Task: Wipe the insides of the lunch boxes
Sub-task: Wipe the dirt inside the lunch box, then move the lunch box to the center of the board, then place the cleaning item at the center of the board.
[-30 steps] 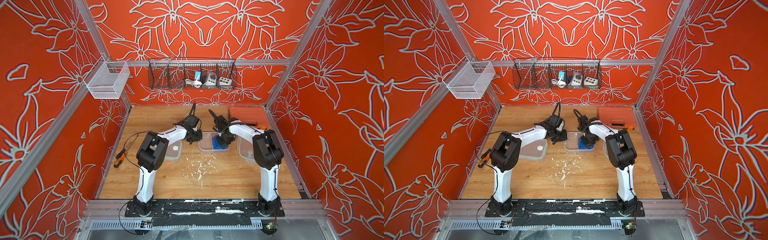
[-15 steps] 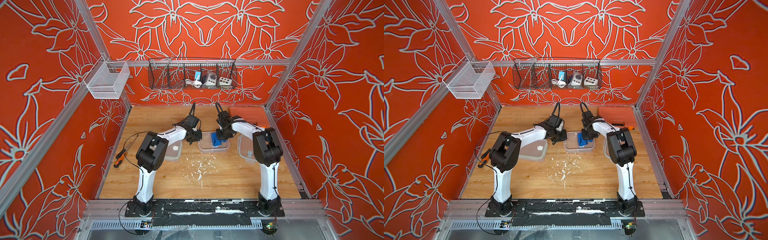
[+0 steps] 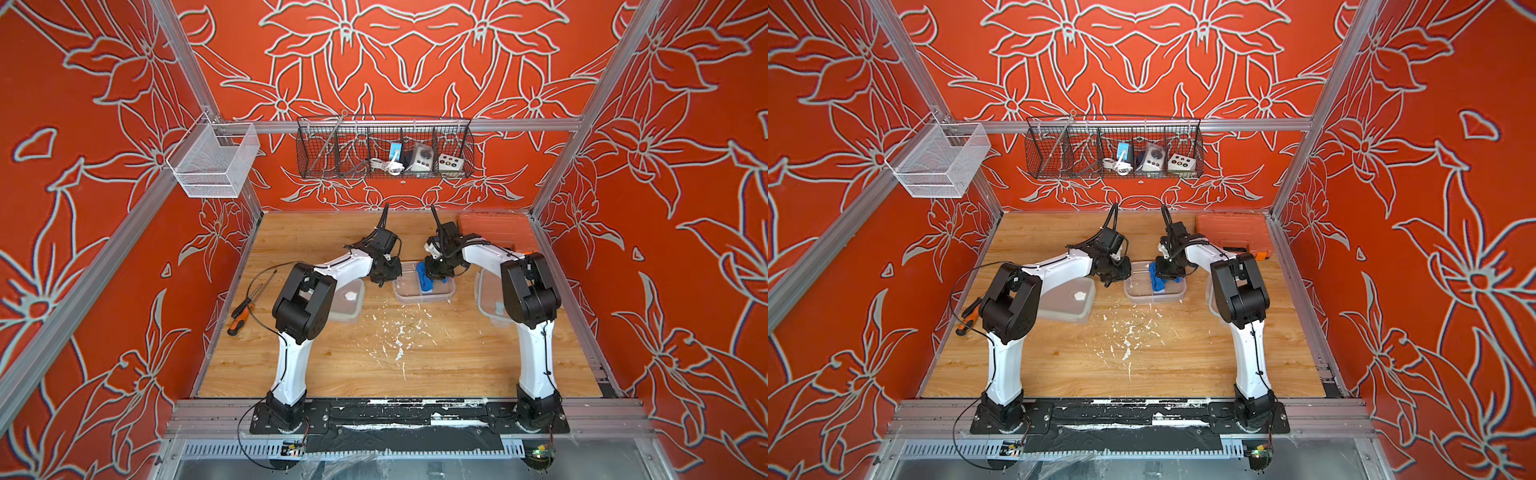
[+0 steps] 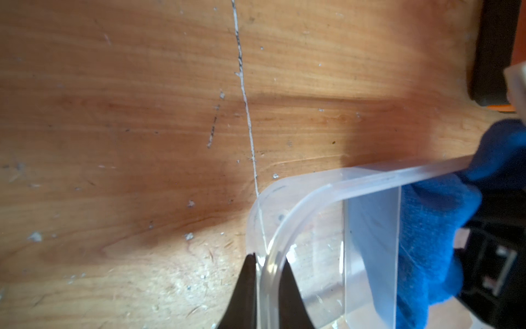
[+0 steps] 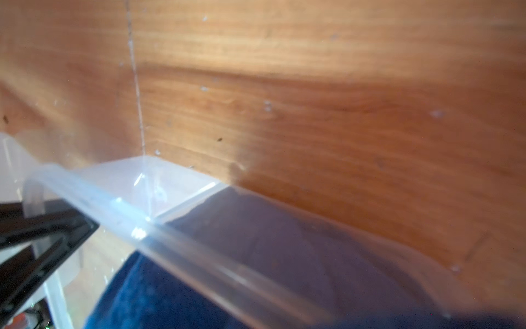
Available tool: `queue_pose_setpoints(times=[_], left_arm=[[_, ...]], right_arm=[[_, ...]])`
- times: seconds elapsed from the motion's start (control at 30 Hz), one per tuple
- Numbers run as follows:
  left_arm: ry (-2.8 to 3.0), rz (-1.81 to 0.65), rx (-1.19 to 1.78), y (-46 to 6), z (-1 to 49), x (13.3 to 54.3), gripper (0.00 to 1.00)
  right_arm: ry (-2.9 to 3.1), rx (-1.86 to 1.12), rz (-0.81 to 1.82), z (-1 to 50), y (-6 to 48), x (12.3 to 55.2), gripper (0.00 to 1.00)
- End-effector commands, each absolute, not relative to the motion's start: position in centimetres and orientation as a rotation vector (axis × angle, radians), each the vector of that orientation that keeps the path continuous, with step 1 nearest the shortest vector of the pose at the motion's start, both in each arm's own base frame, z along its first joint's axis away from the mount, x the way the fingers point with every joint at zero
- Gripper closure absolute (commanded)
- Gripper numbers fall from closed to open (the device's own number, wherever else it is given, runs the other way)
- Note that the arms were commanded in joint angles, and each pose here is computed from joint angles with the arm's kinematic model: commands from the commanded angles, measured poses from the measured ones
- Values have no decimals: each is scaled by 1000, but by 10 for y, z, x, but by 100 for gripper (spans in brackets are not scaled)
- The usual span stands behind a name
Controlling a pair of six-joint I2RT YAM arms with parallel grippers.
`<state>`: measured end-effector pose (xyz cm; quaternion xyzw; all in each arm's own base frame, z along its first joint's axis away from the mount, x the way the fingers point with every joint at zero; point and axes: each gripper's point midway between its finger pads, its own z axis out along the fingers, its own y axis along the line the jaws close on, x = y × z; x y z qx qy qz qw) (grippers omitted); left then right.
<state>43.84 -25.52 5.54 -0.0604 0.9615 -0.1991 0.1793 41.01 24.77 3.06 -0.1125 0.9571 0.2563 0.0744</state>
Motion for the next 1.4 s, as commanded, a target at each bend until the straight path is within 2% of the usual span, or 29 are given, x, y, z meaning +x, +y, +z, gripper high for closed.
queue_pose_setpoints(times=[0.0, 0.17, 0.27, 0.5, 0.63, 0.83, 1.03, 1.27, 1.37], left_arm=[[2736, -657, -118, -282, 49, 437, 89], [2734, -628, -163, -278, 46, 450, 89], [2717, -588, -180, -272, 48, 465, 89], [2671, -565, -239, -264, 57, 500, 89], [2648, -543, -243, -266, 61, 515, 89], [2643, -537, -231, -270, 60, 526, 88], [2656, -557, -199, -274, 54, 524, 84], [2650, -563, -190, -275, 57, 525, 72], [2628, -582, -189, -277, 65, 527, 70]], right_arm=[[2955, -578, 1025, 17, 281, 351, 100], [2967, -695, 1022, 40, 273, 340, 100], [2907, -648, 933, 64, 260, 357, 100], [2697, -503, 810, 160, 221, 396, 100], [2612, -477, 790, 208, 205, 398, 100], [2532, -458, 789, 250, 190, 387, 100], [2559, -501, 827, 257, 186, 355, 100], [2683, -467, 866, 205, 177, 309, 100], [2727, -454, 898, 186, 176, 288, 100]])
